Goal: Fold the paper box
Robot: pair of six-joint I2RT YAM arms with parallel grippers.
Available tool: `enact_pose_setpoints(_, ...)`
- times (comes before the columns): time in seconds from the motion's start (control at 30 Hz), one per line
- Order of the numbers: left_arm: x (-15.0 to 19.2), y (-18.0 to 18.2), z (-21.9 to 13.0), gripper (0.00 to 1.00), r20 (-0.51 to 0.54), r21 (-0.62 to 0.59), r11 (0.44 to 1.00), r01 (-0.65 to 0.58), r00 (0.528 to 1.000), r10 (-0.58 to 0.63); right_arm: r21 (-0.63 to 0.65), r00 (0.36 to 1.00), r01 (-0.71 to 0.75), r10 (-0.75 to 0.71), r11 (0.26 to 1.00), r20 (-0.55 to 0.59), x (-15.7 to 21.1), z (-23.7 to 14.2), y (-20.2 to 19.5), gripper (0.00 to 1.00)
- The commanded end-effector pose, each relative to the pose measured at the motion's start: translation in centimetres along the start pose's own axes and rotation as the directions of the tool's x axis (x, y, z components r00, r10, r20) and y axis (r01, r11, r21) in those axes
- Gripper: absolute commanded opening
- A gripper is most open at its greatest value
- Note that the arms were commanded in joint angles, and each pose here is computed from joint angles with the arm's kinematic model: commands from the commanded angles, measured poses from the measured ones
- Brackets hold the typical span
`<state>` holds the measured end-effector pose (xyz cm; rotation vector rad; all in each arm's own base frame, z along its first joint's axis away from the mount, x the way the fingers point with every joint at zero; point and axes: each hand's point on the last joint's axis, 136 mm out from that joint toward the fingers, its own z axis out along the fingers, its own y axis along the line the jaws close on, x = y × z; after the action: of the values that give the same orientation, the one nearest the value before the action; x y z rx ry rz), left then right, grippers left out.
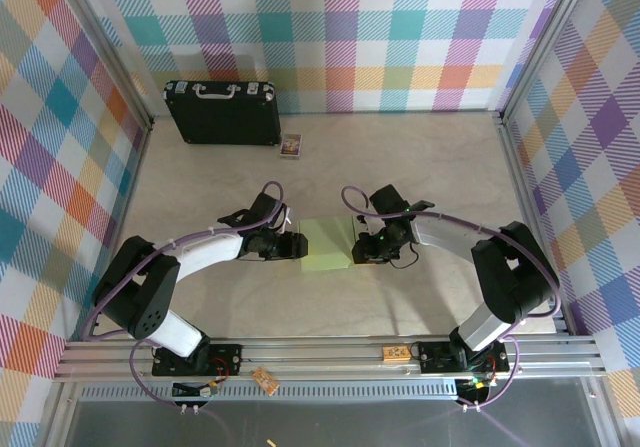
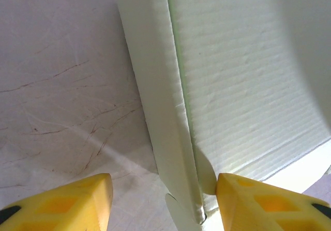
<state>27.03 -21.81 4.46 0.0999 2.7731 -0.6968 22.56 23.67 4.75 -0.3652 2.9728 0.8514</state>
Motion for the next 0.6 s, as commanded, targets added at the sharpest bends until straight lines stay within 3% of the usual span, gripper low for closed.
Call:
enact_pose_setpoints(0.0,1.6,1.9,0.7,0.56,-0.062,-0.058,0.998,0.010,0.998,-0.014,0.007,1.000,0.011,-0.011,1.000,0.005,-0.5,0.2,-0.1,0.21)
enact_pose_setpoints(0.27,1.5,1.9,0.6,0.55,-0.059,-0.057,0.998,0.008,0.998,-0.011,0.035,0.999,0.035,-0.036,0.999,0.030,-0.6,-1.4,0.3,0.28)
enact_pose_setpoints(0.57,1.8,2.1,0.9,0.55,-0.071,-0.060,0.998,0.012,0.997,-0.017,0.015,0.999,0.032,-0.032,0.999,0.008,-0.4,-0.5,0.2,0.27)
